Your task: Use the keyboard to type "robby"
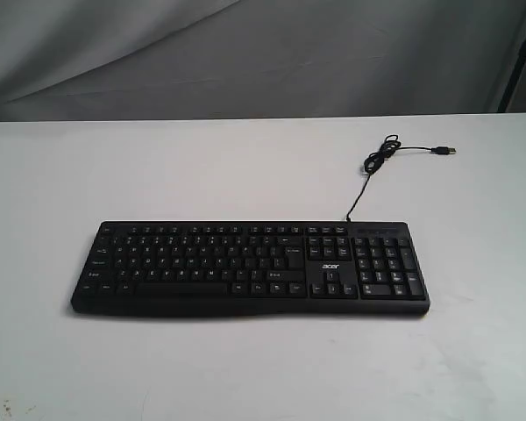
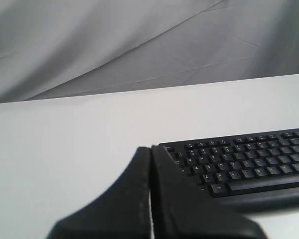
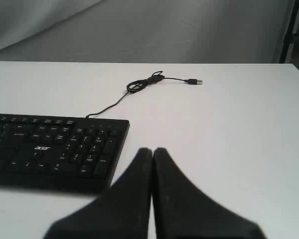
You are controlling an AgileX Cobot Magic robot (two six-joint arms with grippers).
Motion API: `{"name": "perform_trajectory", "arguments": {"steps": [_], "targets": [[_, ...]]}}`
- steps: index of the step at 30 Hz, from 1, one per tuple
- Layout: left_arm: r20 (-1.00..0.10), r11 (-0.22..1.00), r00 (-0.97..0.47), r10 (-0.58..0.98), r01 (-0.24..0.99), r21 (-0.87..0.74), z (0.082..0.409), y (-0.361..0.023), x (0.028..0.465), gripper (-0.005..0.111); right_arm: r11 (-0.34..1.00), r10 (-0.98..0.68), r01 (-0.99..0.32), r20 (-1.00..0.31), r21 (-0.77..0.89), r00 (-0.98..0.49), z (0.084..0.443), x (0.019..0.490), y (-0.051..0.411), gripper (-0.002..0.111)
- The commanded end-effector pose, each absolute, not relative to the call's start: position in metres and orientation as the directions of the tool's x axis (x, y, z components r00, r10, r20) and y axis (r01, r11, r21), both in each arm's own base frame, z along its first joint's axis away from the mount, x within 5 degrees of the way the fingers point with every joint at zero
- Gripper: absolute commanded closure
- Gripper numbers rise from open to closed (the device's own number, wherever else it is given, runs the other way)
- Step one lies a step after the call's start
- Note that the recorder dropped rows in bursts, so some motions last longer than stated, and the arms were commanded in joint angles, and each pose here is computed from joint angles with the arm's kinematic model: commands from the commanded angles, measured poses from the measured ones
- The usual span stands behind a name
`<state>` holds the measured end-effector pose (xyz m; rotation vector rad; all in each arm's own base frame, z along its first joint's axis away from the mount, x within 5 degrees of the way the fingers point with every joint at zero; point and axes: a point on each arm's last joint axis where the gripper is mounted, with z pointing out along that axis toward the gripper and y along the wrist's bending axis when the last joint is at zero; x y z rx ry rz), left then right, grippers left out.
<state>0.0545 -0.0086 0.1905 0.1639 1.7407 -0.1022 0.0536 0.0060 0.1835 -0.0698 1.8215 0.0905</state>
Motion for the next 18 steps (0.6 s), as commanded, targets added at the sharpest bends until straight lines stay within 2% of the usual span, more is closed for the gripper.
{"name": "perform_trajectory", "arguments": {"steps": [1, 4, 5, 6, 7, 9, 13, 15, 16, 17, 18], "targets": [[-0.985, 0.985, -0.164, 0.054, 0.172, 0.026, 0.190, -0.009, 0.054, 0.107, 0.996, -0.003, -0.088, -0.969, 0.019, -0.245, 0.183, 0.053, 0.005, 0.108], [-0.985, 0.985, -0.164, 0.054, 0.172, 0.026, 0.190, -0.009, 0.054, 0.107, 0.996, -0.032, -0.088, -0.976, -0.013, -0.217, 0.185, 0.054, 0.005, 0.108], [-0.985, 0.985, -0.164, 0.054, 0.172, 0.026, 0.190, -0.009, 0.054, 0.107, 0.996, -0.028, -0.082, -0.996, -0.022, -0.080, 0.198, 0.056, 0.005, 0.108], [-0.985, 0.985, -0.164, 0.054, 0.172, 0.026, 0.190, -0.009, 0.054, 0.107, 0.997, 0.011, -0.082, -1.000, 0.012, -0.011, 0.204, 0.056, 0.005, 0.108], [-0.985, 0.985, -0.164, 0.054, 0.172, 0.026, 0.190, -0.009, 0.054, 0.107, 0.995, 0.060, -0.083, -0.986, 0.047, 0.156, 0.220, 0.055, 0.004, 0.108], [-0.985, 0.985, -0.164, 0.054, 0.172, 0.026, 0.190, -0.009, 0.054, 0.107, 0.995, 0.074, -0.081, -0.944, 0.050, 0.322, 0.235, 0.051, 0.003, 0.108], [-0.985, 0.985, -0.164, 0.054, 0.172, 0.026, 0.190, -0.009, 0.054, 0.107, 0.991, 0.126, -0.097, -0.871, 0.091, 0.476, 0.249, 0.045, 0.001, 0.108], [-0.985, 0.985, -0.164, 0.054, 0.172, 0.026, 0.190, -0.009, 0.054, 0.107, 0.949, 0.315, -0.197, -0.769, 0.247, 0.557, 0.259, 0.039, -0.001, 0.108], [-0.985, 0.985, -0.164, 0.054, 0.172, 0.026, 0.190, -0.009, 0.054, 0.107, 0.896, 0.444, -0.310, -0.645, 0.318, 0.621, 0.269, 0.031, -0.003, 0.108], [-0.985, 0.985, -0.164, 0.054, 0.172, 0.026, 0.190, -0.009, 0.054, 0.107, 0.893, 0.449, -0.345, -0.631, 0.290, 0.633, 0.273, 0.028, 0.000, 0.108], [-0.985, 0.985, -0.164, 0.054, 0.172, 0.026, 0.190, -0.009, 0.054, 0.107, 0.898, 0.421, -0.385, -0.662, 0.211, 0.620, 0.297, 0.022, 0.008, 0.108]]}}
